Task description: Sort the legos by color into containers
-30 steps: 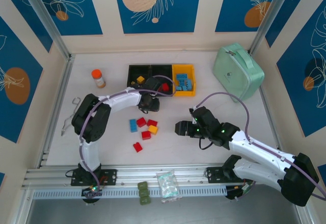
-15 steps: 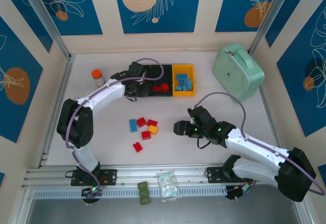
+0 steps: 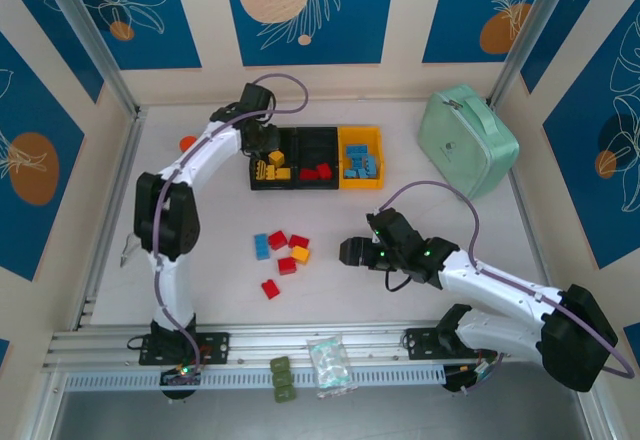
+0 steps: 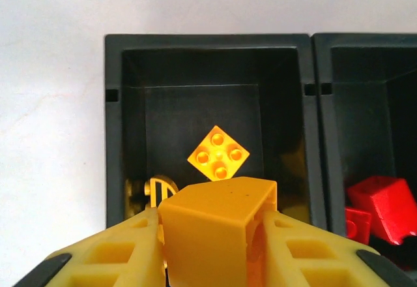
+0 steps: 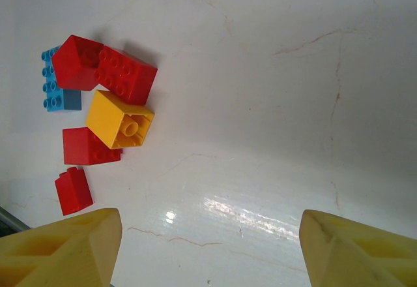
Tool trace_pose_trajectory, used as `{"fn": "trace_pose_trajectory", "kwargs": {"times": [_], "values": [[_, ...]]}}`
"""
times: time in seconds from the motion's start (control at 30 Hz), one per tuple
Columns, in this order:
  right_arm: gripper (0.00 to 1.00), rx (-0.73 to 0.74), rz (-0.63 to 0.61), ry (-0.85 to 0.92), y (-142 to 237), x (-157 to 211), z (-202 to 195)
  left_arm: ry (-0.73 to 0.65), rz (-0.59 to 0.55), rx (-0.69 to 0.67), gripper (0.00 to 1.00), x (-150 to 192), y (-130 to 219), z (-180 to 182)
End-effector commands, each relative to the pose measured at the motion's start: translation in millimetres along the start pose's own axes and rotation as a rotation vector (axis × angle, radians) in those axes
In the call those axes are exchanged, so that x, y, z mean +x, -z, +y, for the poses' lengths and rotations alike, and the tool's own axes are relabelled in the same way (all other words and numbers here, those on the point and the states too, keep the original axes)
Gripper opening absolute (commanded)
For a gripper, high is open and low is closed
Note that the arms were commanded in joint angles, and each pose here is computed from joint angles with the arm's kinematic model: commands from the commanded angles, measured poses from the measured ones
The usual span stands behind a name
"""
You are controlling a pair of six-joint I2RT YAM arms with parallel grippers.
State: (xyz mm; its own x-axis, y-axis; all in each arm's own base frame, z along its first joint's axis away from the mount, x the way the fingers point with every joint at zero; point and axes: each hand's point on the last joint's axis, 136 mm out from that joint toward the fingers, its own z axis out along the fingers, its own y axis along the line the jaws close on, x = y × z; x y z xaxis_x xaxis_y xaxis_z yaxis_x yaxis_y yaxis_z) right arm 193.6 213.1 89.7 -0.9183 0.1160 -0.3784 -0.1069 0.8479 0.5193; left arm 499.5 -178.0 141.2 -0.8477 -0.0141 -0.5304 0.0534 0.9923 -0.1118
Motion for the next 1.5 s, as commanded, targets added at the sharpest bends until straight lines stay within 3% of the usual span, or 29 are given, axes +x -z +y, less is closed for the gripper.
{"fn": "trace_pose_trajectory", "kwargs": {"times": [0.0, 0.37, 0.47, 0.7, 0.9, 1.17, 1.47], "values": [[0.72, -0.013, -0.006, -0.007, 2.7, -6.9, 8.8, -0.024, 0.037, -0.020, 0.34, -1.8, -14.5, 3.9], [0.72, 0.007, 0.000, -0.016, 2.6, -9.9, 7.3, -0.042, 0.064, -0.021, 0.36, -17.0, -52.9, -3.4], [0.72, 0.009, 0.002, -0.015, 2.9, -9.9, 7.3, -0.044, 0.065, -0.025, 0.43, -18.5, -54.1, -2.6], [0.72, 0.001, 0.002, -0.013, 2.9, -11.4, 10.6, -0.042, 0.045, -0.009, 0.55, -23.0, -36.2, -5.2], [0.72, -0.016, -0.004, 0.000, 3.7, -13.2, 16.5, -0.024, 0.008, 0.051, 0.54, -20.7, 3.7, -14.2], [0.72, -0.041, -0.007, 0.027, 4.3, -13.1, 23.0, -0.038, 0.035, 0.129, 0.55, 37.1, 52.3, -24.2], [0.72, -0.052, -0.005, 0.053, 8.9, -10.2, 24.2, -0.018, 0.105, 0.184, 0.56, 119.4, 81.5, -15.4]]}}
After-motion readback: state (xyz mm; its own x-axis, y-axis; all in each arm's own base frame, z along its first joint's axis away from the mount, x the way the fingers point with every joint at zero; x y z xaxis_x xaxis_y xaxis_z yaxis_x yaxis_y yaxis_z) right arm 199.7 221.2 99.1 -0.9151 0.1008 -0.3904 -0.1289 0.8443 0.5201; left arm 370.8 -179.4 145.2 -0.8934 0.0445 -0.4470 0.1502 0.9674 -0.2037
